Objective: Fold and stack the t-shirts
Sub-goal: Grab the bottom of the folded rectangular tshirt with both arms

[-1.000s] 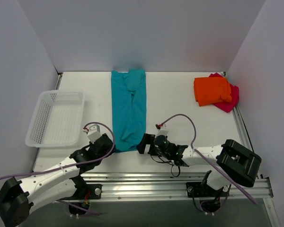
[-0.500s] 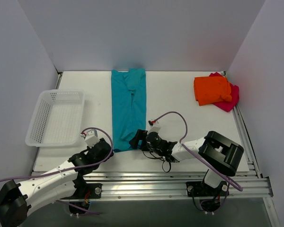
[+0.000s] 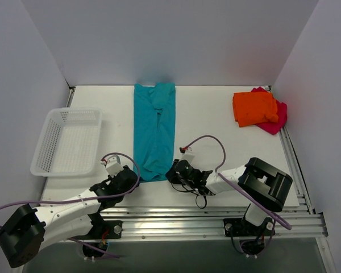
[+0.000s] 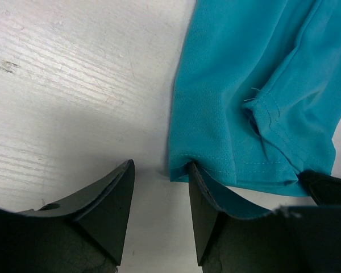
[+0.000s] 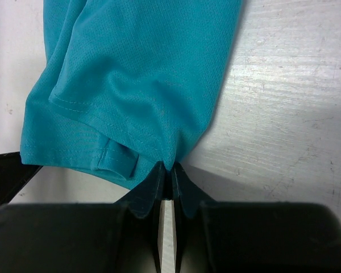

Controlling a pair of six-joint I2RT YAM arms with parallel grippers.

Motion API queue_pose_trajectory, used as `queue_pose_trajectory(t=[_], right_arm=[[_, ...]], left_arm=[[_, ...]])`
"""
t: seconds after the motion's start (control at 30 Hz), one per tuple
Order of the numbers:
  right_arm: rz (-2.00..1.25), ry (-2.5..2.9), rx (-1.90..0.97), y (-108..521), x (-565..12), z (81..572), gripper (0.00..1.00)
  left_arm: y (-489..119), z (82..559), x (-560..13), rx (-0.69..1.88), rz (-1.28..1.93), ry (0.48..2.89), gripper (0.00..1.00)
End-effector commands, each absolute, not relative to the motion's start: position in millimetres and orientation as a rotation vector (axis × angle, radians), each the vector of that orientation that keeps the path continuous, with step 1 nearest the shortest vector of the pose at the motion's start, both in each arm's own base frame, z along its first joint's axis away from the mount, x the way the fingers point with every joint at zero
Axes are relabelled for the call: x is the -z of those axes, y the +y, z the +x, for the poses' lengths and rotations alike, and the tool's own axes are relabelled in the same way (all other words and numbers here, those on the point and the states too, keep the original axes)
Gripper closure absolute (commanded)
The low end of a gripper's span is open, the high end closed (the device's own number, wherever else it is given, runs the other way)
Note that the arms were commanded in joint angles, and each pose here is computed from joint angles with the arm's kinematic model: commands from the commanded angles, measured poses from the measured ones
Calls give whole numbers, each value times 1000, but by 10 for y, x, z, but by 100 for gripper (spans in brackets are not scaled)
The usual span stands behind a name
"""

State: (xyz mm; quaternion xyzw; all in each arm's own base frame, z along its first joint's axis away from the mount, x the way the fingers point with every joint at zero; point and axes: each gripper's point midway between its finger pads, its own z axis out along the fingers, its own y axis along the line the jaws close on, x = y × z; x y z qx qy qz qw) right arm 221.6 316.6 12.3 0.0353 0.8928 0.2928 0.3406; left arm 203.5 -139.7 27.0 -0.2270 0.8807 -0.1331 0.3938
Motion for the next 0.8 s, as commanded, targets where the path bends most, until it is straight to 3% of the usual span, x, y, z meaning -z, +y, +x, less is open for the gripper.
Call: queue_pose_trajectory(t=[0.0,0.5,0.77], right_arm=[[101,2347,-676,3064,-26,2211,100],[79,2378,-646,3098,120,2223,100],[73,2391,-633,3066,182,2250,100]], left_arm=[[-1486,2185,-486,400,-635,2143,48],[-1406,2194,-1004,457,-646,2050,49],[-1483,2241,-757,433,-649,2080,47]])
